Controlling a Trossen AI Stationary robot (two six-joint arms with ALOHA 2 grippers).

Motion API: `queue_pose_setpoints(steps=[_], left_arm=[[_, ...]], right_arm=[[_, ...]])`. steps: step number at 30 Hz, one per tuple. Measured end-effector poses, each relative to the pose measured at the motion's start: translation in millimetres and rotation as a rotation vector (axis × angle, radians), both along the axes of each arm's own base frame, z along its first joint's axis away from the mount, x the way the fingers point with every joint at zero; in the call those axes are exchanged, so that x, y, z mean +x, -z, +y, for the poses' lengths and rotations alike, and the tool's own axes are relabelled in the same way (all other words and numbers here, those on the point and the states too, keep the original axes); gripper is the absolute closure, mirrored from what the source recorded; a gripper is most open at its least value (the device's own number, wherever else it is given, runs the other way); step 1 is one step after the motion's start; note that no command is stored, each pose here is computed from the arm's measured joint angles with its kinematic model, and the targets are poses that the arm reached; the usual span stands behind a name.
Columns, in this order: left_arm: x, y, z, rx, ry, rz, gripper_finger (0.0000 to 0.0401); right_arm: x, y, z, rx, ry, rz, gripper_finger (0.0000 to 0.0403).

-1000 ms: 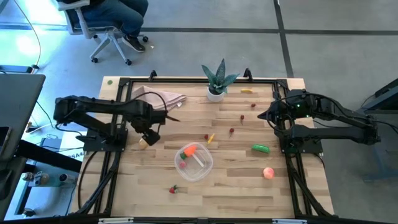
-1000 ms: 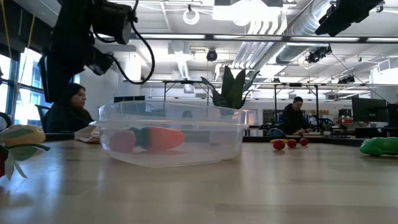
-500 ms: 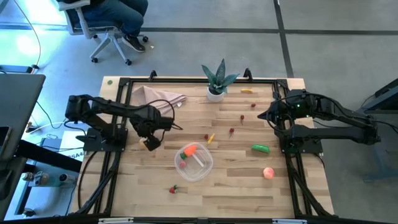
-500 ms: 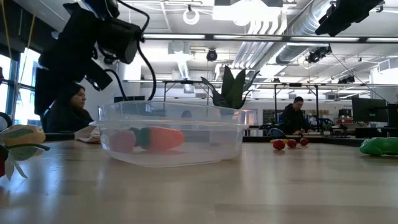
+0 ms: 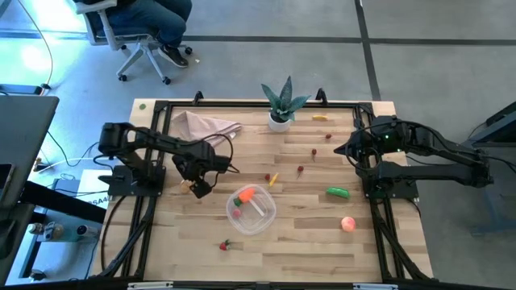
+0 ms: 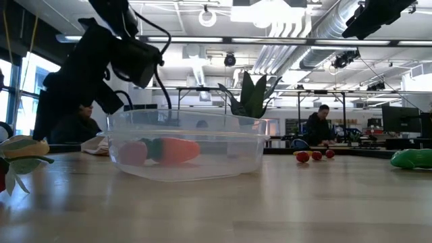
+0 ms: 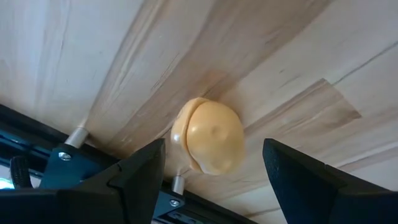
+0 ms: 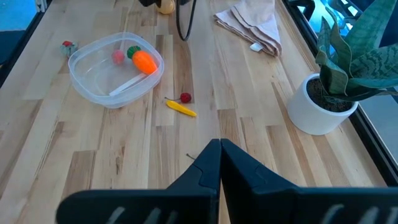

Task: Pick and placing Produce into tupperware
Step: Put the potato into the transparent container

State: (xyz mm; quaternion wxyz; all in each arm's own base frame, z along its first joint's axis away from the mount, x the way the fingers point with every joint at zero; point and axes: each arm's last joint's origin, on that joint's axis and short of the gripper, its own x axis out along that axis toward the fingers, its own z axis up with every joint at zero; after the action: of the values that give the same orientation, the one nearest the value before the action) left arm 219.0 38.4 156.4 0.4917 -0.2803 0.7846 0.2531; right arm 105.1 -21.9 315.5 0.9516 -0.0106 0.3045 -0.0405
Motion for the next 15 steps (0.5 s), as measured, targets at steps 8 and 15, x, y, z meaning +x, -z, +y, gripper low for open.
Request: queue_pose_setpoints(steps=[8, 15], left_arm=[[2.7, 11.7, 0.4, -0.007, -0.017, 0.060, 0.0140], [4.5, 22.5, 0.9, 0.000, -0.053, 0.119, 0.0112]], right_arm=[[-0.1, 0.0, 0.0, 0.000, 0.000, 0.000, 0.0402], [0.0, 0.0, 0.0, 0.000, 0.000, 0.000, 0.0402]])
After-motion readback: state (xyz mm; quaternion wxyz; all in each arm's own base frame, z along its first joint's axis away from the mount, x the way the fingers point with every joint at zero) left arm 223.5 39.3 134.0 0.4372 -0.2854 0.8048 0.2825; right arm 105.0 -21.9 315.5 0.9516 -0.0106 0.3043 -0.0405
